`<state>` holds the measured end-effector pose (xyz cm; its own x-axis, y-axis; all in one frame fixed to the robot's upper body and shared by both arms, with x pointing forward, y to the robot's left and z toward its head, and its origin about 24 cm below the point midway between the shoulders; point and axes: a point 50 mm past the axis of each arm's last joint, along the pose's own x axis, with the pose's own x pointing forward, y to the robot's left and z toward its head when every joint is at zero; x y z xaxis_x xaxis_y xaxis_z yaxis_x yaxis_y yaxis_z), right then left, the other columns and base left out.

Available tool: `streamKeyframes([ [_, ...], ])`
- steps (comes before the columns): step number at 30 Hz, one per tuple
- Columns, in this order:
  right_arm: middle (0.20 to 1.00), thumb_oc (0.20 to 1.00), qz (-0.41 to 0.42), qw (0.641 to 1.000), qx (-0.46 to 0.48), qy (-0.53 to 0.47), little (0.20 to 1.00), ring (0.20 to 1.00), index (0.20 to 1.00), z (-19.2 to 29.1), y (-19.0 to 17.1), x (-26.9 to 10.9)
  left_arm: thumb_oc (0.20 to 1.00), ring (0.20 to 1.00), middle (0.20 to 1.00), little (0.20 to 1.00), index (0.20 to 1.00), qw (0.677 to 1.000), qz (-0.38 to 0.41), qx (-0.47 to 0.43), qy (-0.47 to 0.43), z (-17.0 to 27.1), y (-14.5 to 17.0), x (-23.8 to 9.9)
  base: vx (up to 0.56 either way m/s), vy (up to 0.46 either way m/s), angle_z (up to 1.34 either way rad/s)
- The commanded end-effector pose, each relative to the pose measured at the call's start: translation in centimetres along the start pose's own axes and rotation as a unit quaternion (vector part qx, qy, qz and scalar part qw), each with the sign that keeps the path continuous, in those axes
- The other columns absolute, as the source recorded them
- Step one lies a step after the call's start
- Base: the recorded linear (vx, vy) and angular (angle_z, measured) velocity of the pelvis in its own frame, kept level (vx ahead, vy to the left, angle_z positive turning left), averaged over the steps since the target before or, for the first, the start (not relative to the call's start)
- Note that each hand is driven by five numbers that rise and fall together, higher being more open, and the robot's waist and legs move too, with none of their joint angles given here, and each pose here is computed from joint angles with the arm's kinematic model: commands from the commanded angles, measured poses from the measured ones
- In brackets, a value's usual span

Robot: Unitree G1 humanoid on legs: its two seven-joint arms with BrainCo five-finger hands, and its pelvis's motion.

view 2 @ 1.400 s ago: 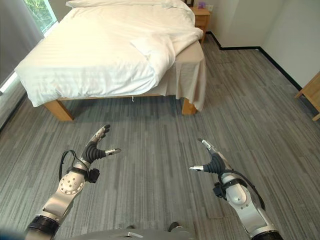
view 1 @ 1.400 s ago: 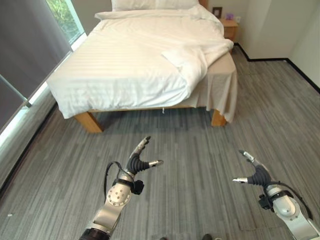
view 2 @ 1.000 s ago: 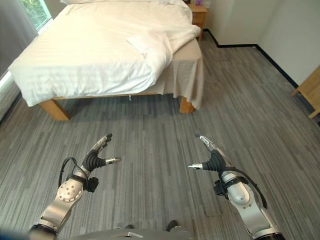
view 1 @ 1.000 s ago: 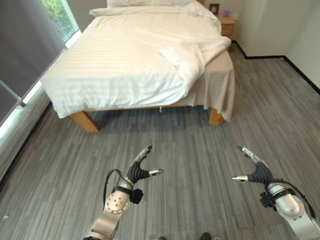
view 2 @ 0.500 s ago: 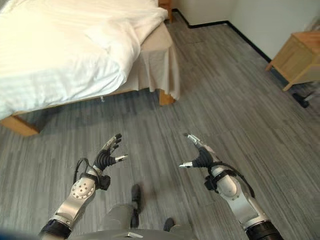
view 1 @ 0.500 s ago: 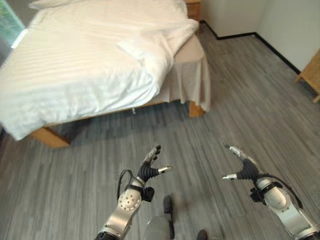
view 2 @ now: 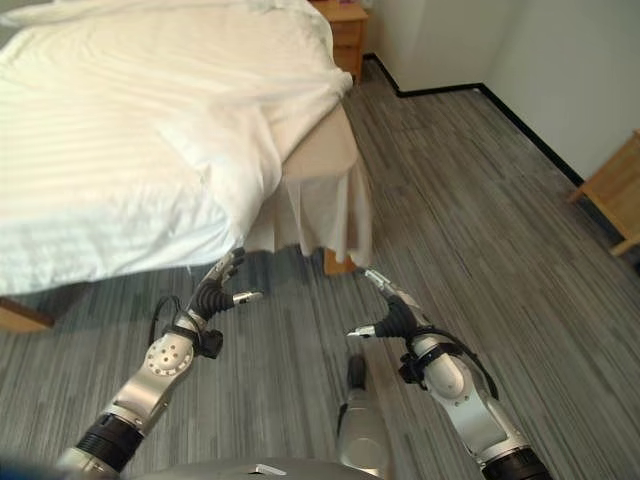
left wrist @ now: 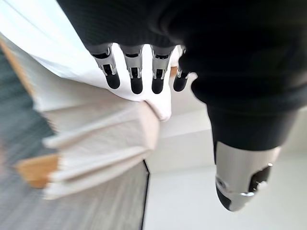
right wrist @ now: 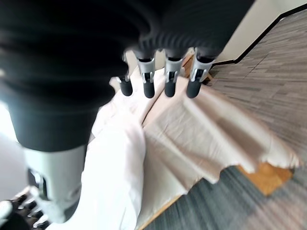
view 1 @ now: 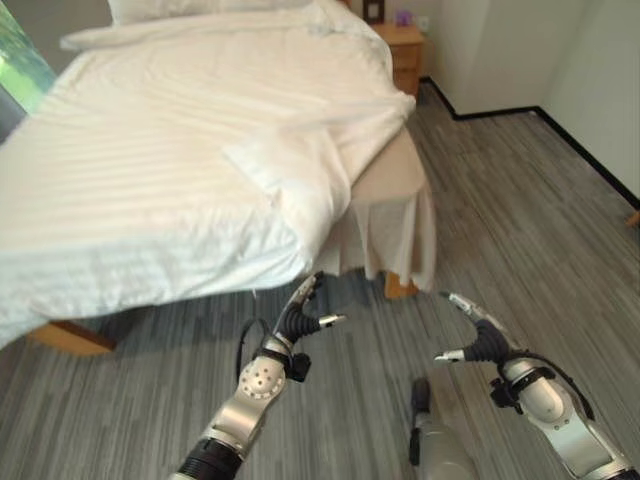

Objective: Making the bed.

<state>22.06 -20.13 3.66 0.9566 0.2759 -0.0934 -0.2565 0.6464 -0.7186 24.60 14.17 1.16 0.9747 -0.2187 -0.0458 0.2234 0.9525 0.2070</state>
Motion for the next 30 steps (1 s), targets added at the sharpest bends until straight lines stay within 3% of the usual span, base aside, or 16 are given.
streamKeyframes([
  [1,1.000,1.000,-0.015,0.999,-0.003,-0.047,1.000,1.000,1.000,1.5,-0.7,0.1,1.000,1.000,1.000,1.000,1.000,0.999,0.015,-0.011,-0.048,1.6,1.4,-0.1,0.33,-0.396,0.13],
  [7,1.000,1.000,-0.025,0.998,-0.017,-0.062,1.000,1.000,1.000,1.9,-1.7,0.6,1.000,1.000,1.000,1.000,1.000,0.998,0.025,-0.024,-0.055,1.9,1.8,-0.1,0.27,-0.325,-0.04],
  [20,1.000,1.000,-0.080,0.996,-0.037,-0.026,1.000,1.000,1.000,0.7,-2.2,0.7,1.000,1.000,1.000,1.000,1.000,0.996,0.076,-0.029,-0.038,1.4,3.9,-1.9,0.26,0.039,0.09],
  [26,1.000,1.000,-0.165,0.983,-0.085,-0.014,1.000,1.000,1.000,0.9,-4.9,0.7,1.000,1.000,1.000,1.000,1.000,0.994,0.100,-0.010,-0.039,1.7,5.4,-2.3,0.17,0.013,1.11],
  [30,1.000,1.000,-0.248,0.949,-0.190,-0.035,1.000,1.000,1.000,2.4,-7.8,0.0,1.000,1.000,1.000,1.000,1.000,0.995,0.087,-0.011,-0.038,1.5,5.4,-2.6,0.25,-0.113,2.13],
])
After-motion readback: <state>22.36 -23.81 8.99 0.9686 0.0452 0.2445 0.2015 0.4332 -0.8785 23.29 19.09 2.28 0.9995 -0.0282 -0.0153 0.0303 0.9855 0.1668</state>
